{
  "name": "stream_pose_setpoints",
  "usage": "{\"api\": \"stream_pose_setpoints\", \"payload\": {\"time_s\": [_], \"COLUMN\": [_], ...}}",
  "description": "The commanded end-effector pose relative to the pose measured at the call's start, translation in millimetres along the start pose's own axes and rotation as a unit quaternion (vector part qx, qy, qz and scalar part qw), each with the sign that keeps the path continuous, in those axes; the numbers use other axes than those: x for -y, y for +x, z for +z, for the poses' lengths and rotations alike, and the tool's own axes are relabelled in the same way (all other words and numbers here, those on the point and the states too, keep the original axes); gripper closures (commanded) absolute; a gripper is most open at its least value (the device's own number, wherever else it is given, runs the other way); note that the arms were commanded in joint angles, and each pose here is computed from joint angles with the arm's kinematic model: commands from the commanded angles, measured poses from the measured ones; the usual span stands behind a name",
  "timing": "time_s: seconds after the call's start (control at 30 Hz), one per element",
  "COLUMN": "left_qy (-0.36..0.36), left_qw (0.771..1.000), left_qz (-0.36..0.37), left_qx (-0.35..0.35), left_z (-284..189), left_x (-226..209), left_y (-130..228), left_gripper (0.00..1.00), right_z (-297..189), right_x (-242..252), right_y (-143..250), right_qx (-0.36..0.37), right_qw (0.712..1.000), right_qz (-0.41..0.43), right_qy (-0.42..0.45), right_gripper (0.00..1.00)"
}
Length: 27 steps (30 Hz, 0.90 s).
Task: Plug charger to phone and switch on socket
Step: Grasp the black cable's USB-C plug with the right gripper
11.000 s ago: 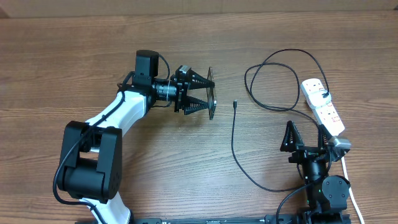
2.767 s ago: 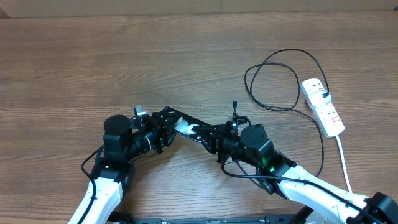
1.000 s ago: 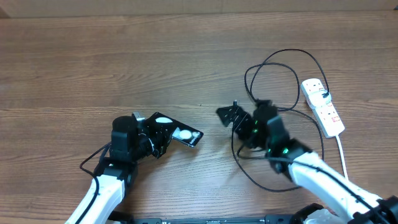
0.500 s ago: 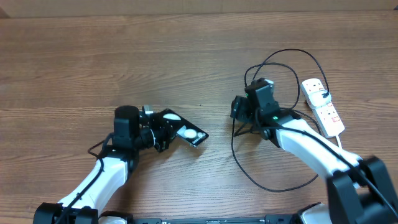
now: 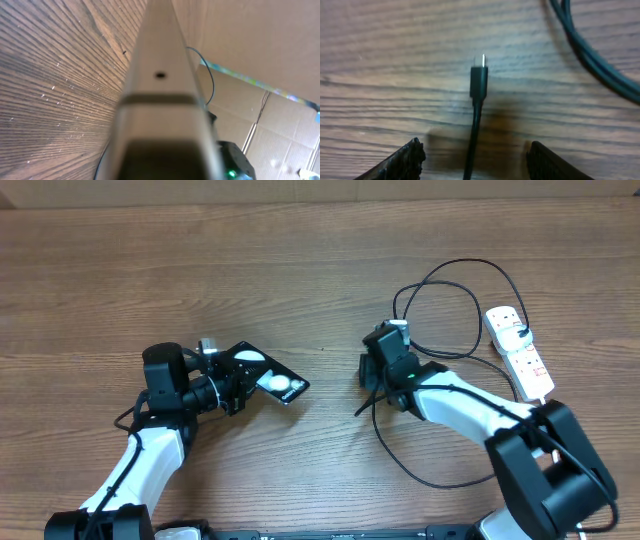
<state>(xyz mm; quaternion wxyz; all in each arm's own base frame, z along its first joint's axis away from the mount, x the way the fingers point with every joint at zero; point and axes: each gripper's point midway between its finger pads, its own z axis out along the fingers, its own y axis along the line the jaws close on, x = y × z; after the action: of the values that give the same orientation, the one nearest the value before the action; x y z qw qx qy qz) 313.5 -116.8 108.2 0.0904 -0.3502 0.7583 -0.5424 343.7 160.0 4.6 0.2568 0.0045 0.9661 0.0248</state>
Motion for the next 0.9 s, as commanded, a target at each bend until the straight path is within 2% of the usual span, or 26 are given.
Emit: {"api": "stream_pose_setpoints", "payload": {"time_s": [0.0, 0.03, 0.2, 0.33, 0.5, 0.67, 0.87], "left_qy": [0.020, 0.021, 0.020, 0.020, 0.020, 0.024, 0.034], "left_qw": [0.999, 0.999, 0.999, 0.999, 0.998, 0.997, 0.994], "left_qz": [0.036, 0.037, 0.038, 0.037, 0.045, 0.062, 0.086], "left_qx": [-0.028, -0.030, -0.027, -0.026, -0.026, -0.036, -0.056], "left_z": [-2, -2, -2, -2, -2, -2, -3], "left_x": [14, 14, 14, 14, 14, 15, 17], "left_y": [6, 7, 6, 6, 6, 10, 17], "left_gripper": [0.96, 0.96, 0.96, 0.96, 0.96, 0.96, 0.96], "right_z": [11, 13, 15, 16, 16, 6, -42], "right_x": [14, 14, 0, 2, -2, -6, -28], "right_y": [-2, 1, 12, 26, 40, 28, -18], "right_qx": [0.007, 0.003, -0.023, -0.047, -0.080, -0.109, -0.132], "right_qw": [0.999, 0.999, 1.000, 0.999, 0.997, 0.994, 0.989], "right_qz": [-0.006, -0.008, -0.020, -0.019, -0.015, -0.005, -0.033], "right_qy": [0.042, 0.042, 0.005, 0.014, 0.001, -0.007, -0.060], "right_gripper": [0.35, 0.36, 0.55, 0.71, 0.96, 0.96, 0.96]}}
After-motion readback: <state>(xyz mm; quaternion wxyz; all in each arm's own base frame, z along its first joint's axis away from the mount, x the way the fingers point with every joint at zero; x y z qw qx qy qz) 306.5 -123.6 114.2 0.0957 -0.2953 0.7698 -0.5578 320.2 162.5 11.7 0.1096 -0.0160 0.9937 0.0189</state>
